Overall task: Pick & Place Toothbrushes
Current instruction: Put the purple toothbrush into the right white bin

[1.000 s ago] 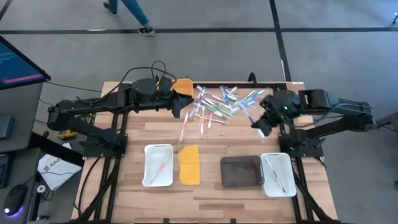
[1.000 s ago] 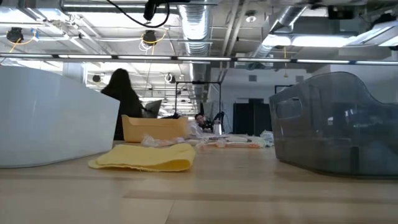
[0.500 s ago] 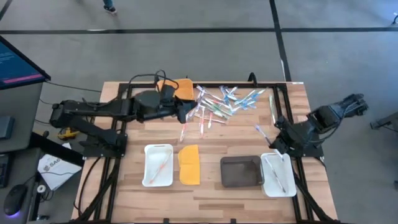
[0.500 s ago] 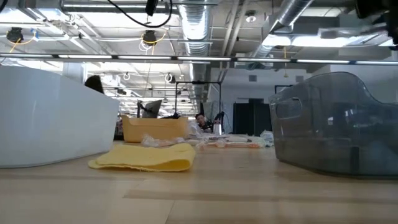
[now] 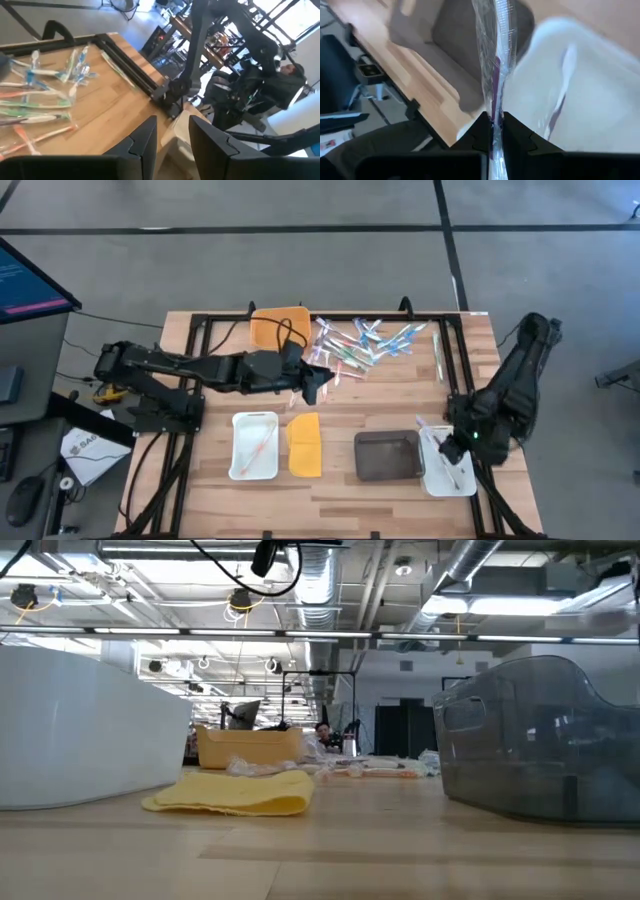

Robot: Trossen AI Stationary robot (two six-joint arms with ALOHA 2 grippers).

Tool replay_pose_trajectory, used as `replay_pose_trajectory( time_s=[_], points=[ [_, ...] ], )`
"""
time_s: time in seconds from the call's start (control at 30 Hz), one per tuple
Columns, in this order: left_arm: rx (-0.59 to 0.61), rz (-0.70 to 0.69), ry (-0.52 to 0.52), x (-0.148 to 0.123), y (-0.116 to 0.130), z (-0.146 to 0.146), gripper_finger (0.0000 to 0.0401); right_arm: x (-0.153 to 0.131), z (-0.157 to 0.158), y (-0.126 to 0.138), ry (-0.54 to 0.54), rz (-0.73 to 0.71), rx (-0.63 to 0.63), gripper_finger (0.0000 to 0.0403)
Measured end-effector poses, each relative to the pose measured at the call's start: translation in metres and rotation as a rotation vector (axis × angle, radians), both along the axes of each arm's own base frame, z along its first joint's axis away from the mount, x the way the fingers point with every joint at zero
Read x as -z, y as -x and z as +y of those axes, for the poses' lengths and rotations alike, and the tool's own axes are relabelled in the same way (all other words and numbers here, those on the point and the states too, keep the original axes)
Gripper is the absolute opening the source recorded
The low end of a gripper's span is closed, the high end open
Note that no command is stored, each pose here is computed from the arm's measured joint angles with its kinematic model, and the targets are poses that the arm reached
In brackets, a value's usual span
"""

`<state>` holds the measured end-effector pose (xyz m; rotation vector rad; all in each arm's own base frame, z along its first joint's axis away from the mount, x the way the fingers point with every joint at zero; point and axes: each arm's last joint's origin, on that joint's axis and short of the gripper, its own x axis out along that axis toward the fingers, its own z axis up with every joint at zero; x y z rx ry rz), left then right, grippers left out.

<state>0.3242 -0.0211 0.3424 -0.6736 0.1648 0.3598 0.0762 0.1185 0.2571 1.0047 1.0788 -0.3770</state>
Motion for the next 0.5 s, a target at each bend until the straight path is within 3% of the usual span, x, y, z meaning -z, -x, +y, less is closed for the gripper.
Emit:
replay_pose_trajectory(
  time_s=[0.23,0.5],
  points=[
    [0.009,-0.006,-0.001,0.0,0.0,-0.003,0.0108,0.018,0.03,0.012,0.035,0.09,0.016,0.0017],
    [0.031,-0.021,0.007,-0.002,-0.001,-0.004,0.0108,0.027,0.032,0.005,0.114,0.126,0.055,0.0017]
  ],
)
